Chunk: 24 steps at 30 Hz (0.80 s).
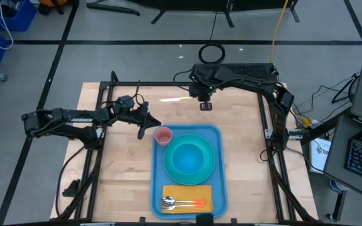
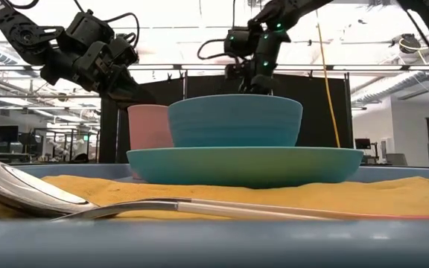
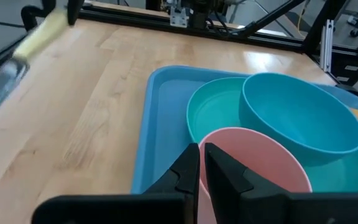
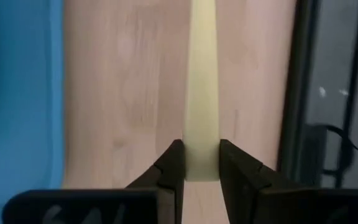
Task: Set up tray
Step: Put the yellow table knife on the yellow table napkin to the top of the orange spoon
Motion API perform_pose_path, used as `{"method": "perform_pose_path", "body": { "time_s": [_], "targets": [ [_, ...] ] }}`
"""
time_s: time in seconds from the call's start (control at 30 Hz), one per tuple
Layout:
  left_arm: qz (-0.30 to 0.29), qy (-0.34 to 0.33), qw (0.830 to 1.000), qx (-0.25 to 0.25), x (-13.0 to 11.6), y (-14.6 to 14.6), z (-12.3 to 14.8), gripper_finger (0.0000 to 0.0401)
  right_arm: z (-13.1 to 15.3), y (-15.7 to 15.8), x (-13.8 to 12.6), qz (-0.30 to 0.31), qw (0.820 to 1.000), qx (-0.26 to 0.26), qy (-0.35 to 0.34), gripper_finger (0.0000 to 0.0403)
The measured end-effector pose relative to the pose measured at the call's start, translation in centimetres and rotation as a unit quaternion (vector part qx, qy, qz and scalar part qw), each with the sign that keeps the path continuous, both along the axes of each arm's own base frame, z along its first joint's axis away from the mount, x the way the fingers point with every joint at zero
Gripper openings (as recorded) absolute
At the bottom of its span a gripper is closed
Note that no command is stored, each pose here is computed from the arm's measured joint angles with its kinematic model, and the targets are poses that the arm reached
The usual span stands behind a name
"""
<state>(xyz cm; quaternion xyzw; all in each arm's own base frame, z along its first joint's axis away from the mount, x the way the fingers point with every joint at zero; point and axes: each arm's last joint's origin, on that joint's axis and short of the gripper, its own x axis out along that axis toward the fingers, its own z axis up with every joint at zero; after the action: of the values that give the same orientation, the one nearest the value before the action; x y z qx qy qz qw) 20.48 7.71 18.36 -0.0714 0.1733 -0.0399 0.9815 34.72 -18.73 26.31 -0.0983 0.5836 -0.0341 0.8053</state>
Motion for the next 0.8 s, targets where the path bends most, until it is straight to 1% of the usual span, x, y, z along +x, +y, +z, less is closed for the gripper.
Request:
{"method": "perform_pose_path", "body": {
  "time_s": [0.13, 0.23, 0.3, 0.53, 0.67, 0.8],
  "targets": [
    [0.001, -0.002, 1.0, -0.003, -0.1, 0.0, 0.1, 0.0031, 0.4, 1.3, -1.3, -0.02, 0.999, -0.03, 0.008, 0.0062],
    [0.004, -0.001, 1.0, -0.003, -0.1, 0.0, 0.1, 0.0031, 0.4, 2.5, -2.6, -0.027, 0.999, -0.031, -0.005, 0.0062],
    [0.009, 0.0, 1.0, -0.001, -0.1, 0.0, 0.1, 0.0031, 0.9, 3.4, -3.5, -0.035, 0.998, -0.034, -0.027, 0.0062],
    [0.016, 0.0, 1.0, 0.002, 0.0, 0.1, 0.1, 0.0031, 1.8, 7.6, -6.3, -0.047, 0.995, -0.027, -0.078, 0.0062],
    [0.019, 0.0, 1.0, 0.004, 0.0, 0.1, 0.1, 0.0031, 1.8, 10.0, -7.0, -0.047, 0.995, -0.025, -0.083, 0.0062],
    [0.044, 0.003, 0.999, 0.013, 0.0, 0.2, 0.1, 0.0031, 1.5, 12.5, -7.0, -0.037, 0.996, -0.017, -0.077, 0.0062]
  ]
}}
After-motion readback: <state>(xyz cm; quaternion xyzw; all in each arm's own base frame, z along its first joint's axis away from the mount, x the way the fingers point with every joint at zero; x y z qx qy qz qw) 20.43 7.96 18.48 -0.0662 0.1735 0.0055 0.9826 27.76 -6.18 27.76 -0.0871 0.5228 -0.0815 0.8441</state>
